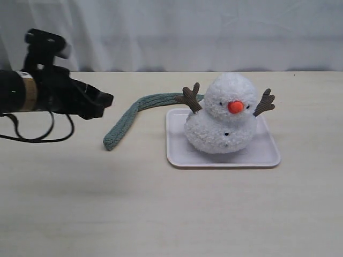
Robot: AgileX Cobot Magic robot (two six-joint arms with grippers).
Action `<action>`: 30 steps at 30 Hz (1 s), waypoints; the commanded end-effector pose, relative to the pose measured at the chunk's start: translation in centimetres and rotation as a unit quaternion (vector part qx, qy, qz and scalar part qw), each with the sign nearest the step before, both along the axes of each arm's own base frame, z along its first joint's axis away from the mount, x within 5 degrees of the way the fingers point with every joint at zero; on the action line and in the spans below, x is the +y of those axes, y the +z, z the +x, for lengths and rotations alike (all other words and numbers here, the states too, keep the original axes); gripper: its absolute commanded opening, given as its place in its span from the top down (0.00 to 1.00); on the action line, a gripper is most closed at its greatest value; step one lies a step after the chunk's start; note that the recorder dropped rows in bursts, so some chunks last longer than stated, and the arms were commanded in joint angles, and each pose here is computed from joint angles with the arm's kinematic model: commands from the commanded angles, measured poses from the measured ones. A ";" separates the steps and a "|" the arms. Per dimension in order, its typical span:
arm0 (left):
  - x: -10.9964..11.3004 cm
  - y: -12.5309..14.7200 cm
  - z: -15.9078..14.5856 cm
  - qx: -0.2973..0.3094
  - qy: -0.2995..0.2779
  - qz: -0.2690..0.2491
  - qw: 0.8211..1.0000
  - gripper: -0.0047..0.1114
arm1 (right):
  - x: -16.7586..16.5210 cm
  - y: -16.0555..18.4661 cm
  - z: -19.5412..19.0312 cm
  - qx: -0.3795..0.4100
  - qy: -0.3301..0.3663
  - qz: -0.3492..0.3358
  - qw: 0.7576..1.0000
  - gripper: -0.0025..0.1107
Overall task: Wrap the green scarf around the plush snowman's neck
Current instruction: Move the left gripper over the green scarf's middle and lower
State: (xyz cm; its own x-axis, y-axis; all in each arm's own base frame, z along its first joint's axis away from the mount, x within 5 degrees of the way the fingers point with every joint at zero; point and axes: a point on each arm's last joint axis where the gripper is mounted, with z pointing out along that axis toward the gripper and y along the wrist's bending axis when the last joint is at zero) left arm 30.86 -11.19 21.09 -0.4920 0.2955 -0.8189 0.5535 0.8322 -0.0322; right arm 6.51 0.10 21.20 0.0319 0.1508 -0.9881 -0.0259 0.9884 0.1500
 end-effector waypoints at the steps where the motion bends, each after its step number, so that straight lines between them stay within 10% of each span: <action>1: -3.3 -1.6 2.2 -0.007 0.009 0.080 0.997 0.38 | 0.1 -0.3 0.0 0.014 0.004 -0.008 1.000 0.94; 8: -6.1 -4.1 6.7 0.014 0.007 0.047 0.999 0.38 | 0.1 -0.3 0.0 0.014 0.004 -0.008 1.000 0.94; 14: -3.8 -2.7 10.9 -0.062 0.160 0.193 0.966 0.38 | 0.1 -0.3 0.0 0.014 0.004 -0.007 1.000 0.94; 18: -2.7 -1.3 12.9 -0.010 0.197 0.249 0.948 0.38 | 0.1 -0.3 0.0 0.014 0.004 -0.007 1.000 0.94; 24: -4.8 -1.0 13.7 0.156 0.027 0.181 0.971 0.38 | 0.1 -0.4 0.0 0.021 0.006 -0.008 1.000 0.94; 30: -8.9 -1.6 13.0 0.115 -0.126 0.128 0.977 0.38 | 0.2 -0.6 0.0 0.031 0.009 -0.008 0.999 0.94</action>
